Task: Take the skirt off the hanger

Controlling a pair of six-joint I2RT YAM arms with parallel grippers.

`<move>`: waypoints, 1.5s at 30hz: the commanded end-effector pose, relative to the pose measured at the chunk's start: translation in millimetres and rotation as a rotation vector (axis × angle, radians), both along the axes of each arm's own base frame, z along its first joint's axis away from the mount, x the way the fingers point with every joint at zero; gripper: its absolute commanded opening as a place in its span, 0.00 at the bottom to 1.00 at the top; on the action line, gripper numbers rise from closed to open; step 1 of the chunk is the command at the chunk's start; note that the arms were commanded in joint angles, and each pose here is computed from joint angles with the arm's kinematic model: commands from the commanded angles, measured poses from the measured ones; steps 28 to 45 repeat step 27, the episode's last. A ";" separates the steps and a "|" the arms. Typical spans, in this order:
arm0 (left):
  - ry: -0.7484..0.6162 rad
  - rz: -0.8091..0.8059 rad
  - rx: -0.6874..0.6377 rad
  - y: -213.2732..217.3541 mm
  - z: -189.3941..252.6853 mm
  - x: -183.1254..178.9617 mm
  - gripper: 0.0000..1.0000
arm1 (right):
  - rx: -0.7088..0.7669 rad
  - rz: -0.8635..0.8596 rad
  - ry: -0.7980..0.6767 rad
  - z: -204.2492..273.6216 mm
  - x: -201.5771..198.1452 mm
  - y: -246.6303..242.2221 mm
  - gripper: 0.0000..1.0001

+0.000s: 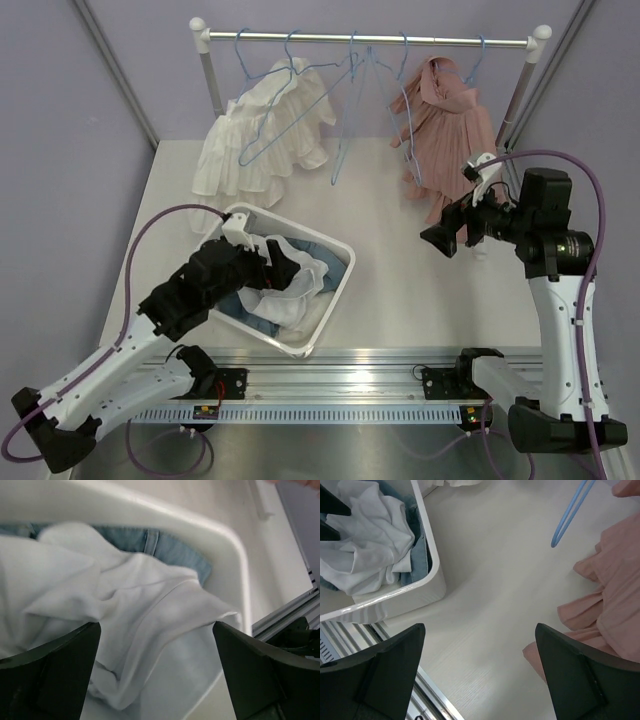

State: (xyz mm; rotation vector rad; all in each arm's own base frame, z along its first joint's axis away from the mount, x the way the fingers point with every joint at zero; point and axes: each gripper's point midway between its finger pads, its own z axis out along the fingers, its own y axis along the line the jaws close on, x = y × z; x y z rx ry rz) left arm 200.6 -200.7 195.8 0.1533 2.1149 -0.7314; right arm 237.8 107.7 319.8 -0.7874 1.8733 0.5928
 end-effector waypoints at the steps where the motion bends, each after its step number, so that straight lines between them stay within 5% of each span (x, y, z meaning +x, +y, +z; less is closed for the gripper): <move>1: -0.153 0.050 0.028 23.2 63.5 6.1 0.99 | 0.029 -0.153 0.012 29.6 10.9 -13.2 0.99; 9: -0.297 0.035 0.026 35.1 126.1 2.6 0.99 | 0.085 -0.370 -0.005 60.3 30.2 -33.3 0.99; 15: -0.440 -0.026 -0.117 22.2 192.0 -3.5 0.99 | 0.190 -0.742 -0.113 95.1 41.6 -79.7 0.99; 21: -0.458 -0.070 -0.136 8.0 208.1 0.8 0.99 | 0.192 -0.874 -0.122 96.5 38.1 -99.9 0.99; 45: -0.477 -0.053 -0.146 10.9 207.5 1.8 0.99 | 0.110 -0.893 -0.148 86.5 37.5 -110.5 0.99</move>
